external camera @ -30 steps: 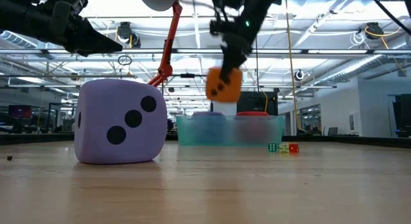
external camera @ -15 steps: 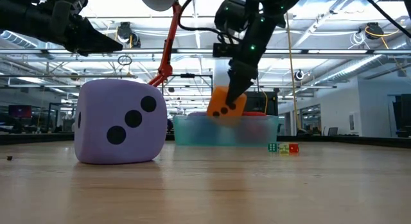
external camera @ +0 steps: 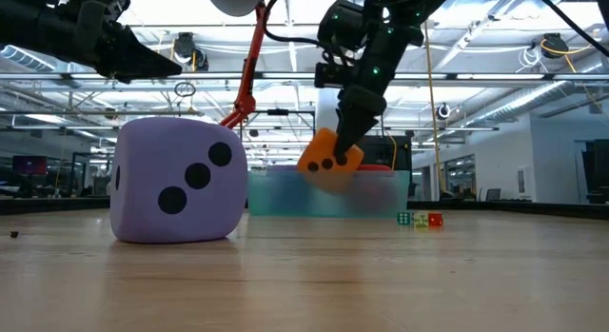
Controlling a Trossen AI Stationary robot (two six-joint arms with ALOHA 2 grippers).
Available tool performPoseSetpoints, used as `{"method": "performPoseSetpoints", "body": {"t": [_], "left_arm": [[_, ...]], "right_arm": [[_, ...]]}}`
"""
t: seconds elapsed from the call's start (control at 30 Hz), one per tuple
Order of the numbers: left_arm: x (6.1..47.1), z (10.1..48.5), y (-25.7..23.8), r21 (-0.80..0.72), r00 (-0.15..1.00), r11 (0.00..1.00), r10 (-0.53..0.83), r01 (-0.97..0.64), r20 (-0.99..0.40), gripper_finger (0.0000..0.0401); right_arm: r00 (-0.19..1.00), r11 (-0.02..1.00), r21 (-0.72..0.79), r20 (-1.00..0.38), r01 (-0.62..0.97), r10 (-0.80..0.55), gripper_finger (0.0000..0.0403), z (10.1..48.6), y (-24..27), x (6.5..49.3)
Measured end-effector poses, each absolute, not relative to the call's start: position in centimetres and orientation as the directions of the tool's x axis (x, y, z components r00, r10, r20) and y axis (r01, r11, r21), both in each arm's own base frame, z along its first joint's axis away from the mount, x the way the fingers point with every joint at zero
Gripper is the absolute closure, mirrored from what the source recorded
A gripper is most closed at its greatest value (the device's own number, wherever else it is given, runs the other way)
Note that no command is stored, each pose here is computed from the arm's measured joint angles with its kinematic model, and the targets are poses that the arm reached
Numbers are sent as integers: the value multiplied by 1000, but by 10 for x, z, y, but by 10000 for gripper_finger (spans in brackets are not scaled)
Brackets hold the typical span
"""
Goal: Pick & Place Dice
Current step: Put the orange die into the green bin
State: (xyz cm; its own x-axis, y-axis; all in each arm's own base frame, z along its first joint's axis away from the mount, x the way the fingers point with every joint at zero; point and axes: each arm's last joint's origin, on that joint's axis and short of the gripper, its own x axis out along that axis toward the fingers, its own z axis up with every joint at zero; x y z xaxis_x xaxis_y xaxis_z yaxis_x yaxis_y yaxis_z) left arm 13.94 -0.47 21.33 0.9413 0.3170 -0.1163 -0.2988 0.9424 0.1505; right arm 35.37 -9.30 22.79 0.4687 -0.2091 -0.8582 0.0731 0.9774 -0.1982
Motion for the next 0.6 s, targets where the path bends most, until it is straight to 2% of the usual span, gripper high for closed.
{"method": "performPoseSetpoints", "body": {"t": [0.43,0.6], "left_arm": [[139,214,-5,147,942,943,317,-300,-111,375],[142,217,-6,82,952,953,296,-290,-72,375]], "right_arm": [[497,966,-257,-838,2,-224,5,229,-89,358],[500,965,-262,-836,-4,-225,4,229,-89,358]]}}
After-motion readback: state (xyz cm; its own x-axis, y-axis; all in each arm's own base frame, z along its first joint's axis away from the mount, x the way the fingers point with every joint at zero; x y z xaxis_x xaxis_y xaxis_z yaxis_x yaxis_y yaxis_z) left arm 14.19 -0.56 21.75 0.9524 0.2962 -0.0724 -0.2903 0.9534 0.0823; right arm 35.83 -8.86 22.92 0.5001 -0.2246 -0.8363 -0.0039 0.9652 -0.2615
